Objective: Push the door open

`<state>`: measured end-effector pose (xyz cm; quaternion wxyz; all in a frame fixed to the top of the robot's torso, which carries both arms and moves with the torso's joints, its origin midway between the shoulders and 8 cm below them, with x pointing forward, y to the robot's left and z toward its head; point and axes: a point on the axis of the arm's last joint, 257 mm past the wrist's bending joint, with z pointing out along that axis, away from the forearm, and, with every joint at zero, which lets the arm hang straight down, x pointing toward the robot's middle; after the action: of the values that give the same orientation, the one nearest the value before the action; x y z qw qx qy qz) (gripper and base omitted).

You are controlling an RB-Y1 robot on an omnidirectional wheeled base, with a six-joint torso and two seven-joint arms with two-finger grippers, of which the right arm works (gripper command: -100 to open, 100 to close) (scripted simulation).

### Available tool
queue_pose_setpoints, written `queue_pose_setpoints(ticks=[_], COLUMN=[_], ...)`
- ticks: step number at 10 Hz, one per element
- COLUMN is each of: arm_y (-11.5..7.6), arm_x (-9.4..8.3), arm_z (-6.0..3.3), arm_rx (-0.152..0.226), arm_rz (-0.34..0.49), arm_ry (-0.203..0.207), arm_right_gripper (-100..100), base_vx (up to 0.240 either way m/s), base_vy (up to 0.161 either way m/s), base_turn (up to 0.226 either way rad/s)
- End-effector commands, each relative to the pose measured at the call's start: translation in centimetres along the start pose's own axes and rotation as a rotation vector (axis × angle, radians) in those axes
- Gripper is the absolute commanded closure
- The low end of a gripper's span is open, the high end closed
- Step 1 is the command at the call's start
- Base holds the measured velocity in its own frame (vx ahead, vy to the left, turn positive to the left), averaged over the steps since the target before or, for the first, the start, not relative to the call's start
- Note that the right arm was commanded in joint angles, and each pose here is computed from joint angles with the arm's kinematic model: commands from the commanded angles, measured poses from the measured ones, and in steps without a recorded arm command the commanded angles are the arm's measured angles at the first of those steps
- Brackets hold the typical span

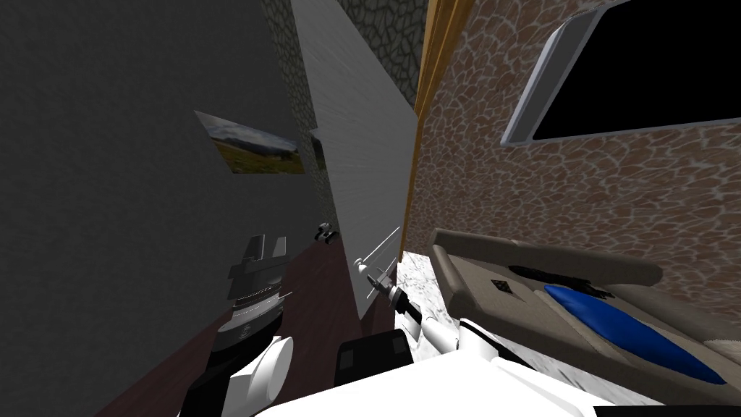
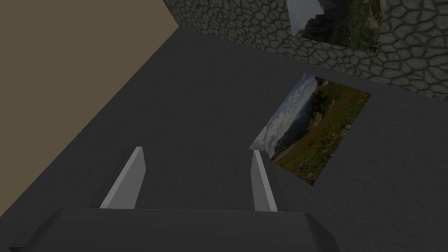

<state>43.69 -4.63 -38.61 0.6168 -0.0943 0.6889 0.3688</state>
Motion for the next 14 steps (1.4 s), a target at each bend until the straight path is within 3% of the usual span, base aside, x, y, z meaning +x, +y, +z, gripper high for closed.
queue_pose_setpoints(ticks=[1, 4, 12, 14], arm_y=[-0.3, -1.4, -3.1, -2.9], arm_x=[-0.1, -0.4, -0.9, -0.7], arm_z=[-0.36, -1.78, -3.95, -3.61], arm_rx=[-0.004, -0.024, -0.058, -0.05], arm_rz=[-0.041, -0.177, -0.397, -0.382], arm_ry=[0.004, 0.021, 0.045, 0.042], arm_right_gripper=[-100, -100, -100, -100], base_vx=[-0.05, -0.065, -0.057, 0.049], base_vy=[0.048, 0.051, 0.032, 0.041], base_turn=[-0.022, -0.081, -0.055, 0.014])
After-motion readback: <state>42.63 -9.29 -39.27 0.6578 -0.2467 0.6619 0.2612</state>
